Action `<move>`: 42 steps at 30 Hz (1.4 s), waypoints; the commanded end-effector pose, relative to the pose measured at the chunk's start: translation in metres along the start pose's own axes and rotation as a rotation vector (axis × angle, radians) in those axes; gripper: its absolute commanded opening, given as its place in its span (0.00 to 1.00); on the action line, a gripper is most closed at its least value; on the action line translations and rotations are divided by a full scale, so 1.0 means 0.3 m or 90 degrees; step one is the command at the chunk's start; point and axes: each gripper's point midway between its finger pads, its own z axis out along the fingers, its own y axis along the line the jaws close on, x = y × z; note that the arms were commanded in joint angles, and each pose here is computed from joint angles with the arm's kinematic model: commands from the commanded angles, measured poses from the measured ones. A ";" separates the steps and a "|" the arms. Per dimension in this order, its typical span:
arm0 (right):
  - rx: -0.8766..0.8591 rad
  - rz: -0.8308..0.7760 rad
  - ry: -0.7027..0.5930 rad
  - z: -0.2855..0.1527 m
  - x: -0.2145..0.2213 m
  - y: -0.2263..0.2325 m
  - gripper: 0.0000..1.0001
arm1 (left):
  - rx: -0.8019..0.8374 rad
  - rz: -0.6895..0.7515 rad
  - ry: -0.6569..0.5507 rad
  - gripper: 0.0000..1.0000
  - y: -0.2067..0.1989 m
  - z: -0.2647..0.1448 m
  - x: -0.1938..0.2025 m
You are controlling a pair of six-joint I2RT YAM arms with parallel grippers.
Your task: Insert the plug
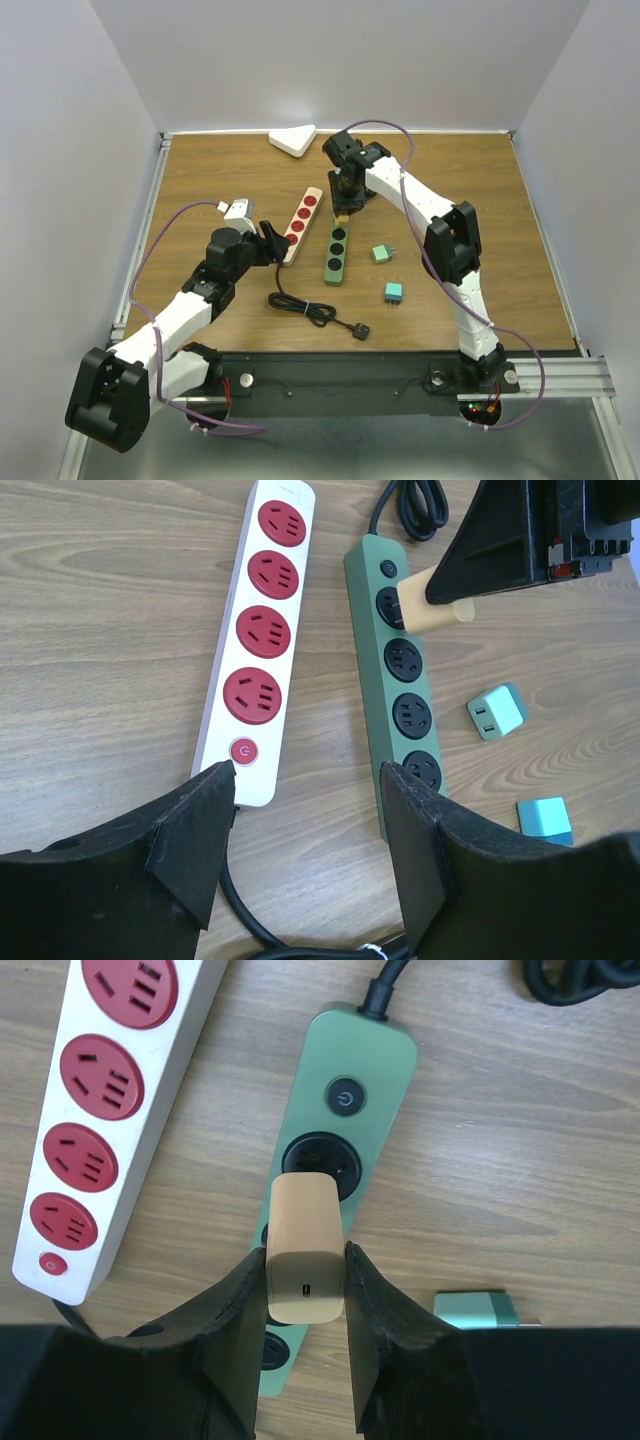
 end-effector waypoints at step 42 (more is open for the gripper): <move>0.040 0.017 -0.017 -0.006 -0.016 -0.015 0.00 | 0.039 0.014 -0.046 0.71 -0.058 -0.010 -0.089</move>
